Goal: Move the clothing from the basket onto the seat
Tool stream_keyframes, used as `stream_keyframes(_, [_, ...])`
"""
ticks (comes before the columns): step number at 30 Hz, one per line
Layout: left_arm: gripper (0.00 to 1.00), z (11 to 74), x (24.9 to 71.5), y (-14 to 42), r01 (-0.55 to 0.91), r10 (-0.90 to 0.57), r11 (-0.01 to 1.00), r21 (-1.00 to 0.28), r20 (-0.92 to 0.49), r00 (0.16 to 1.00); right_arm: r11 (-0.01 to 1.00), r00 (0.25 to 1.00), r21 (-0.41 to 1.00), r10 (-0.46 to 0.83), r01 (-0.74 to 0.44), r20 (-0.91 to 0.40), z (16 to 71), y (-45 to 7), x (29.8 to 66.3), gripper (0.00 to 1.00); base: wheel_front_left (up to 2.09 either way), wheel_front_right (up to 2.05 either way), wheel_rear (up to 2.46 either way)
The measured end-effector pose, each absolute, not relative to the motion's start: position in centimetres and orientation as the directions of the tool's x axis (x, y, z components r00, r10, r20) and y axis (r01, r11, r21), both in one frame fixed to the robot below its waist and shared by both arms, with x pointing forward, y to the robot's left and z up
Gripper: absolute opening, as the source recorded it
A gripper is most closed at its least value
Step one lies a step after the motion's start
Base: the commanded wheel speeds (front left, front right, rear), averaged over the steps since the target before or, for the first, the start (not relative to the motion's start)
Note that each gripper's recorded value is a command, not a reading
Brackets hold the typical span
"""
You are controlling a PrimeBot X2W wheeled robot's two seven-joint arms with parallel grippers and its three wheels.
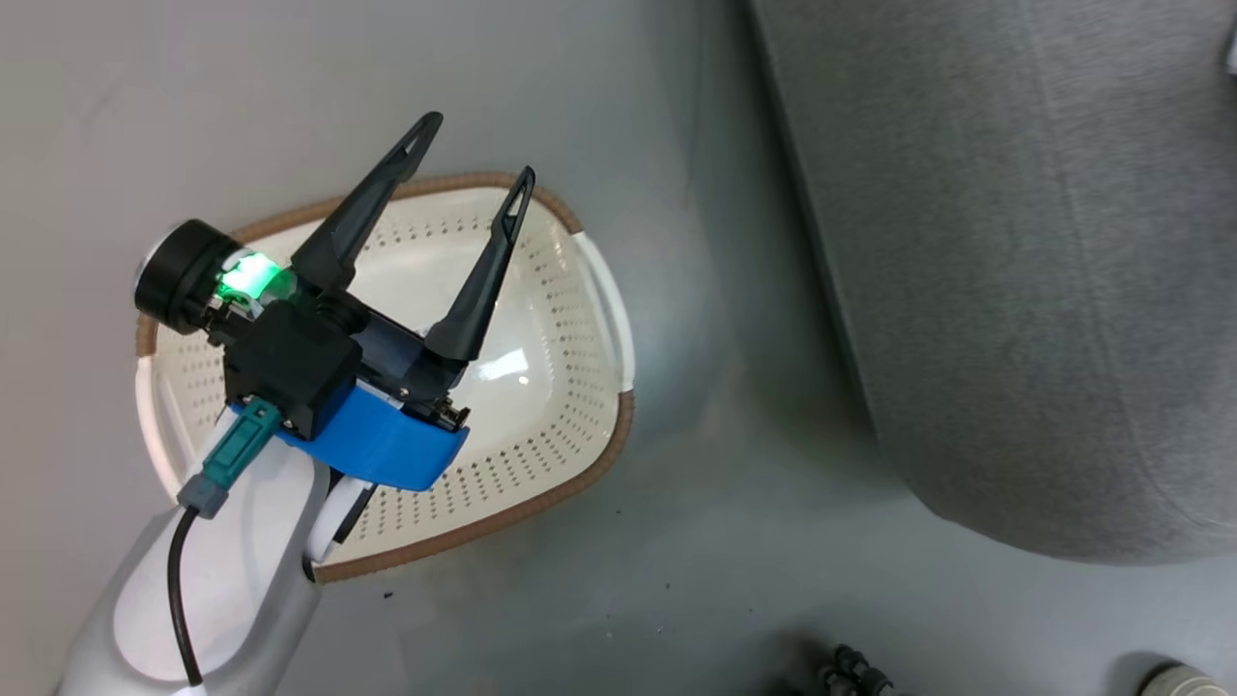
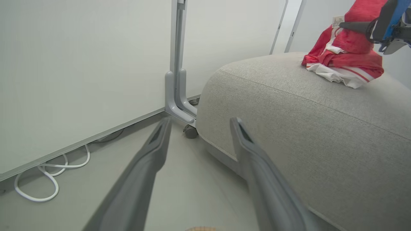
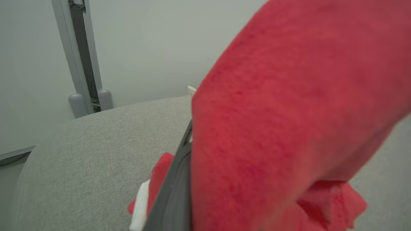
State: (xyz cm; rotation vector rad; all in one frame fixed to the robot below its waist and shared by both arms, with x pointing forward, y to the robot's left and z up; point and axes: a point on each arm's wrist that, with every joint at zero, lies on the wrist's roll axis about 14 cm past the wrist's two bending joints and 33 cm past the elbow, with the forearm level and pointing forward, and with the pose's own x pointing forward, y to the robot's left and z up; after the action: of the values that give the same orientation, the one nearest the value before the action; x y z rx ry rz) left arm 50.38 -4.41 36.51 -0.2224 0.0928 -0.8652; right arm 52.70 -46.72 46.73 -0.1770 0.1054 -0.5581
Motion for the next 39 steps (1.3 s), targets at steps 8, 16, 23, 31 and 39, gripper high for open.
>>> stream_keyframes(8, [1.0, 34.3, 50.7, -2.7, 0.712, -0.738, 0.661, -0.236, -0.033, 0.674, 0.852, 0.841, -0.173, -0.519, 0.494, -0.154, 40.4, -44.8, 53.9, 0.0, 0.0, 0.0, 0.0])
stream_keyframes(16, [1.0, 35.4, 50.7, -3.1, 0.714, -0.737, 0.66, -0.235, -0.015, 0.676, 0.859, 0.853, -0.193, -0.503, 0.474, -0.142, 41.5, -44.4, 54.1, 0.95, 0.0, 0.0, 0.0])
stream_keyframes(23, [1.0, 36.0, 50.8, -3.0, 0.71, -0.731, 0.667, -0.228, -0.013, 0.683, 0.864, 0.859, -0.187, -0.494, 0.467, -0.135, 42.1, -44.2, 54.0, 1.0, 0.0, 0.0, 0.0])
stream_keyframes(31, [1.0, 38.2, 50.2, -3.0, 0.691, -0.712, 0.682, -0.237, 0.0, 0.702, 0.878, 0.872, -0.18, -0.469, 0.444, -0.137, 43.1, -43.3, 52.8, 1.0, 0.0, 0.0, 0.0])
stream_keyframes(39, [1.0, 41.0, 48.4, -2.0, 0.636, -0.661, 0.725, -0.264, -0.006, 0.751, 0.891, 0.886, -0.161, -0.446, 0.424, -0.131, 45.1, -42.4, 50.2, 1.0, 0.0, 0.0, 0.0])
